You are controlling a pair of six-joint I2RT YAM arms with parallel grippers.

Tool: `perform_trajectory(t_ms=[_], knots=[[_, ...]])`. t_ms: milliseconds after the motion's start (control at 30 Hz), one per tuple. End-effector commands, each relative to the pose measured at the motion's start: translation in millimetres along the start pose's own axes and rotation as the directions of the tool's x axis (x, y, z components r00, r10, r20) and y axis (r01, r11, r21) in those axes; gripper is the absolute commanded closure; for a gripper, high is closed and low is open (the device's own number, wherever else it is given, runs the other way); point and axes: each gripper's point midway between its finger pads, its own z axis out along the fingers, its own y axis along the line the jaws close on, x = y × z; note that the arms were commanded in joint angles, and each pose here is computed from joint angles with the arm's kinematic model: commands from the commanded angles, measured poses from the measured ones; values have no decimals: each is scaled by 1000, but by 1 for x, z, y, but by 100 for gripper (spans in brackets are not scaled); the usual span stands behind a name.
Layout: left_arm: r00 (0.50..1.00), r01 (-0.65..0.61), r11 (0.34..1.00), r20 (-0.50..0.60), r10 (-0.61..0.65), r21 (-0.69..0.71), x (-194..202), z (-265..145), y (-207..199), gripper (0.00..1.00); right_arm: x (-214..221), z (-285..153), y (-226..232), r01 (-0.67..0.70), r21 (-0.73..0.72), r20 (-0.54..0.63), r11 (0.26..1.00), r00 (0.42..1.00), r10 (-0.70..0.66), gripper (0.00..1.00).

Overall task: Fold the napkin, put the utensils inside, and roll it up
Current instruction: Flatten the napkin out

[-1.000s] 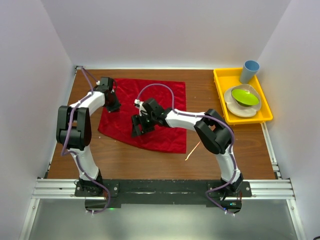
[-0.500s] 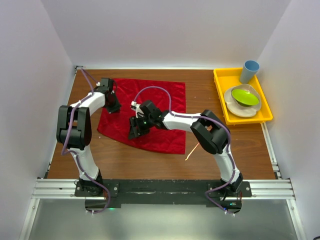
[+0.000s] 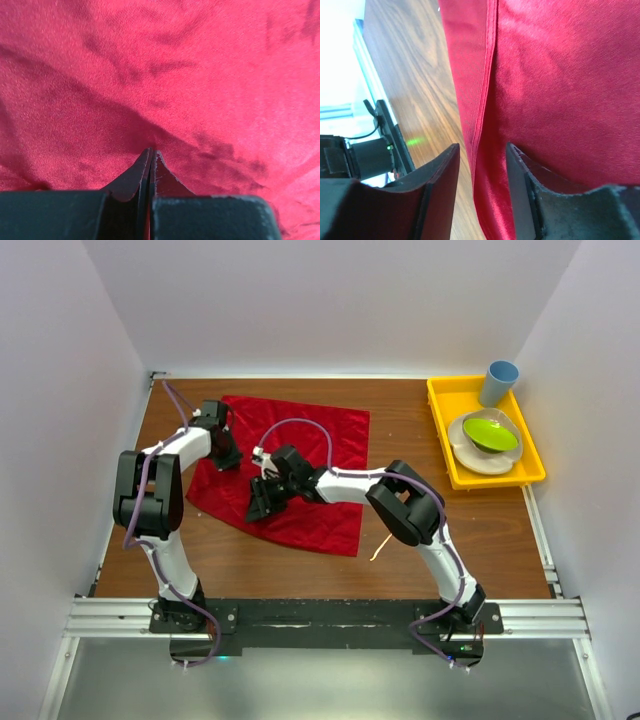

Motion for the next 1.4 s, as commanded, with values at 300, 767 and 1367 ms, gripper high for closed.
perform_trajectory(t_ms=[300,767,1367], knots=[[993,-26,993,115,39,-115,-20,-40,19,93,1,5,15,4,-54,-8,999,1000,-4,62],[982,-121,959,110,153,-255,-5,-72,60,63,-21,-12,3,-71,18,60,997,996,70,52],[955,-286,916,-10,296,-282,9,-29,73,57,-16,-20,-13,-92,22,59,996,994,90,55]])
